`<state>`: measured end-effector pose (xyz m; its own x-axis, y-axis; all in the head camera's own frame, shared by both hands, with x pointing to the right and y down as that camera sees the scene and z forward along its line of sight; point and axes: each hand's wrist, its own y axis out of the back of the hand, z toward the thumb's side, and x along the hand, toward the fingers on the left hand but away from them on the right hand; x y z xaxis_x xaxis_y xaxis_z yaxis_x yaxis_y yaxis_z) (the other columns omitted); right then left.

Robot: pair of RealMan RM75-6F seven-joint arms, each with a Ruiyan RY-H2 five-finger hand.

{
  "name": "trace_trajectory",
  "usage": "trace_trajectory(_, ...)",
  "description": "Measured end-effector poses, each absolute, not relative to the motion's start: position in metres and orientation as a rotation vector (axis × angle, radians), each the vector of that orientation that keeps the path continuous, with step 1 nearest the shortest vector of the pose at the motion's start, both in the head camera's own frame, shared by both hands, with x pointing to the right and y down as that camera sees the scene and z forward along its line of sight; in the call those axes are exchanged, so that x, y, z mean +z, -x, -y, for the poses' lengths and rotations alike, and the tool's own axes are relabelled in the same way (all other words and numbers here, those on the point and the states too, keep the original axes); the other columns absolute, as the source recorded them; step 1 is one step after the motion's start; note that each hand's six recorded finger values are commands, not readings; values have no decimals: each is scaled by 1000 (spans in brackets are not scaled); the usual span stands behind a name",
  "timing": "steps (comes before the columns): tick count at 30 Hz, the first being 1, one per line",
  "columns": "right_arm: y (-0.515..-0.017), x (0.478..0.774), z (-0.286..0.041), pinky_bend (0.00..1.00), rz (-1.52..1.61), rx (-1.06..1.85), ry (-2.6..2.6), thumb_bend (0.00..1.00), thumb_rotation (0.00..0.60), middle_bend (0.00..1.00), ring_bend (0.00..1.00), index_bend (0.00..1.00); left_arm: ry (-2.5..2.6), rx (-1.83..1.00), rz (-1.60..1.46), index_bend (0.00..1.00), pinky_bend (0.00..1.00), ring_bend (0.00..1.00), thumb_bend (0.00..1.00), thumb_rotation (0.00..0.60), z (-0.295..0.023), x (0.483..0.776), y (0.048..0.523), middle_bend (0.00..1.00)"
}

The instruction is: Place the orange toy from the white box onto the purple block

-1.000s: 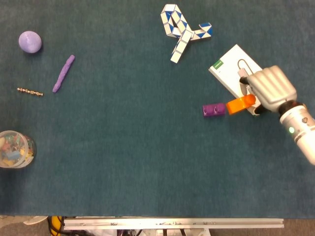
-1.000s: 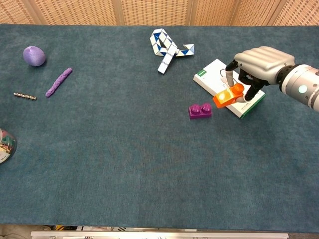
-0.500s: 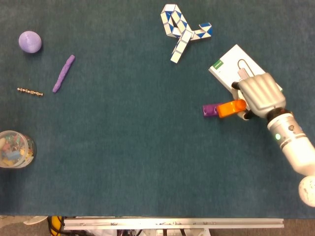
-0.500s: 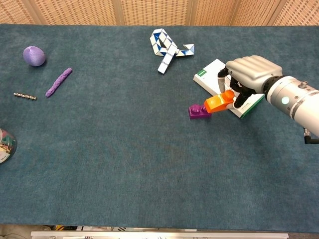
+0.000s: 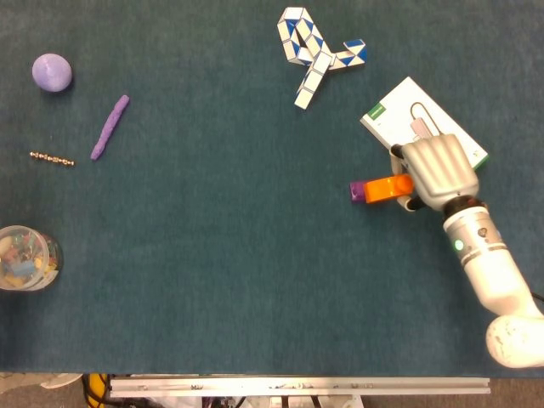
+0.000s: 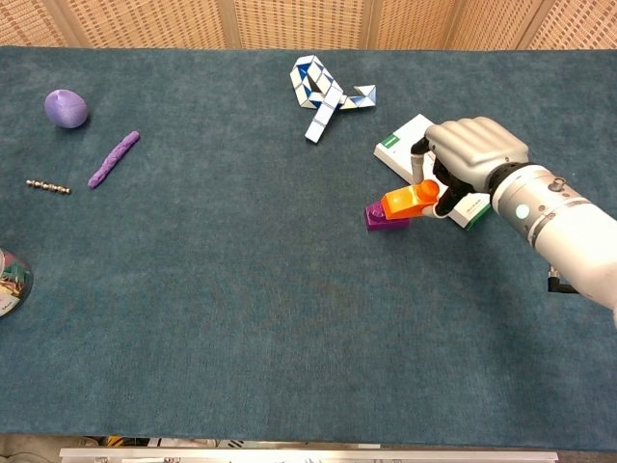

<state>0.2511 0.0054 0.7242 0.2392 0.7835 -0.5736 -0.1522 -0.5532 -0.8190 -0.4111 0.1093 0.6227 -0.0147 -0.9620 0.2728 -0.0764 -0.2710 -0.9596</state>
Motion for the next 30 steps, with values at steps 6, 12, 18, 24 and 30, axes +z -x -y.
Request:
trace_trajectory(6, -242, 729, -4, 1000, 608, 1435, 1685, 185, 600, 962, 981, 644, 1456, -1396, -1145, 206, 79, 200, 140, 600, -109, 622, 414, 236)
trace_trajectory(12, -239, 730, -4, 1000, 627, 1449, 1678, 185, 600, 962, 982, 644, 1465, -1395, -1141, 206, 79, 200, 140, 600, -108, 622, 415, 235)
trace_trajectory(18, -236, 732, -7, 1000, 631, 1458, 1672, 185, 600, 962, 983, 644, 1471, -1392, -1134, 206, 79, 200, 140, 600, -106, 623, 416, 234)
trace_trajectory(24, -235, 733, -7, 1000, 638, 1471, 1666, 185, 600, 962, 985, 644, 1474, -1390, -1133, 206, 79, 200, 140, 600, -106, 623, 417, 234)
trace_trajectory(30, -233, 737, -7, 1000, 634, 1478, 1659, 186, 600, 962, 986, 644, 1470, -1395, -1133, 206, 79, 200, 140, 600, -106, 624, 418, 234)
